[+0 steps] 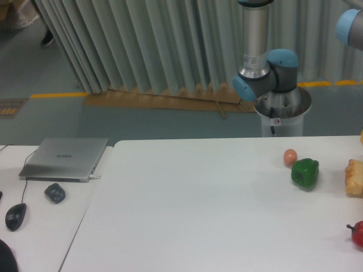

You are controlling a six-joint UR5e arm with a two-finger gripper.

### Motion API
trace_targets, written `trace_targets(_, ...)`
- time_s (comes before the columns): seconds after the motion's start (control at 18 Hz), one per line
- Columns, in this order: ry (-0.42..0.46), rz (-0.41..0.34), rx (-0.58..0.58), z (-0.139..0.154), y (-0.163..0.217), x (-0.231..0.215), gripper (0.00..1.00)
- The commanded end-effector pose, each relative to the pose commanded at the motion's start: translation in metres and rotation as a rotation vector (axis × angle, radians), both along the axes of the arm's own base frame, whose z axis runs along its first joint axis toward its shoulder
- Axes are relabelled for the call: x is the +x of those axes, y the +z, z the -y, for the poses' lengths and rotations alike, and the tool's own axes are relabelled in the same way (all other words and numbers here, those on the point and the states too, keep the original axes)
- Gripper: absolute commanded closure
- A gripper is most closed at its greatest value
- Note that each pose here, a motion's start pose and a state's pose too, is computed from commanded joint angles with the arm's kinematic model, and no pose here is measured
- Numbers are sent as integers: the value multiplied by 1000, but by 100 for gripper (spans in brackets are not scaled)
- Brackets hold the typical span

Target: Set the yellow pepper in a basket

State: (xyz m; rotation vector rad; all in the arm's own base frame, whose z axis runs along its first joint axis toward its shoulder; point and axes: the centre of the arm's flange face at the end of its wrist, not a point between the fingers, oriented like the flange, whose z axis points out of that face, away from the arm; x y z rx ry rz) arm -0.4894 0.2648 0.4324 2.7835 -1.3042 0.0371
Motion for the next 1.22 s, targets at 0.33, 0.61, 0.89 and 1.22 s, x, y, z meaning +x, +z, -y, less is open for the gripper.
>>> trace_targets(0.33,-2,-116,33,16,3,-30,62)
trace_targets(0.61,10,-183,52,8,-5,-50,62)
trace_targets(0.89,30,-217,64,0,-10,-62,62)
trace_targets(1.22,32,-128,27,-1,-55,-69,62)
